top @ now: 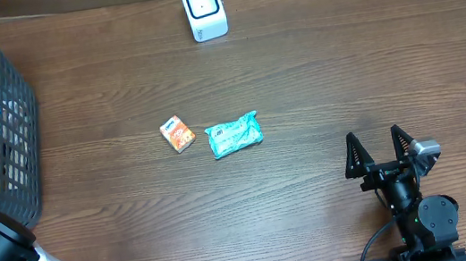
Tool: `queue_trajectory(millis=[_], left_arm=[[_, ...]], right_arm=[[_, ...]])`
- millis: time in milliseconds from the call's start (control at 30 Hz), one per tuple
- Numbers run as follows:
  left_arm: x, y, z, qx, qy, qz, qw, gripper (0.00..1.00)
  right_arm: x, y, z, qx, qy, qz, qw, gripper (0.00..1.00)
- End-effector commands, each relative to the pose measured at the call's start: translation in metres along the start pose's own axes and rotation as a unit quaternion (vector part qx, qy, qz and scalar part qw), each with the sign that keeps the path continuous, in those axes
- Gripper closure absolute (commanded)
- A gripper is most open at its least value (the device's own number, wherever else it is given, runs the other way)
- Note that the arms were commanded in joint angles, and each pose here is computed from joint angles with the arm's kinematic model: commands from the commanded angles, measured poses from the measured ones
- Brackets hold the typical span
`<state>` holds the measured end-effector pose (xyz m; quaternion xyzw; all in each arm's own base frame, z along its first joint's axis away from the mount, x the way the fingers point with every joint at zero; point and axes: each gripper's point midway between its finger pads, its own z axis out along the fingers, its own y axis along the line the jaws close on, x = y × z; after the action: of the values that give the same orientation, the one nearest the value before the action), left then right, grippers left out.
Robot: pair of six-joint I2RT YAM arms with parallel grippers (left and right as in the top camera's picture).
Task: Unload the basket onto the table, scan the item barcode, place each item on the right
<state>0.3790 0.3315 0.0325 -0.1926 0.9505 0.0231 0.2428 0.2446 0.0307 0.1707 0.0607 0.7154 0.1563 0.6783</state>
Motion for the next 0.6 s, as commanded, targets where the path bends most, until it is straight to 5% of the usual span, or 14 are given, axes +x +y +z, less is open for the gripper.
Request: queue_trajectory(millis=[0,100,333,567], left_arm=[[0.040,-0.006,0.031,0.021,0.059,-0.011,0.998,0.53],[0.041,-0.007,0.030,0.022,0.062,-0.021,0.998,0.74],[0.039,-0.008,0.023,0.025,0.074,-0.040,0.996,0.94],[0.001,-0.003,-0.011,0.019,0.067,-0.095,0.993,0.96]], right_arm=[[0.001,-0.001,0.000,0.003,-0.005,-0.001,1.000,0.00],[0.001,-0.001,0.000,0.003,-0.005,-0.001,1.000,0.00],[0.001,-0.001,0.000,0.003,-0.005,-0.001,1.000,0.00],[0.001,-0.001,0.000,0.003,-0.005,-0.001,1.000,0.00]])
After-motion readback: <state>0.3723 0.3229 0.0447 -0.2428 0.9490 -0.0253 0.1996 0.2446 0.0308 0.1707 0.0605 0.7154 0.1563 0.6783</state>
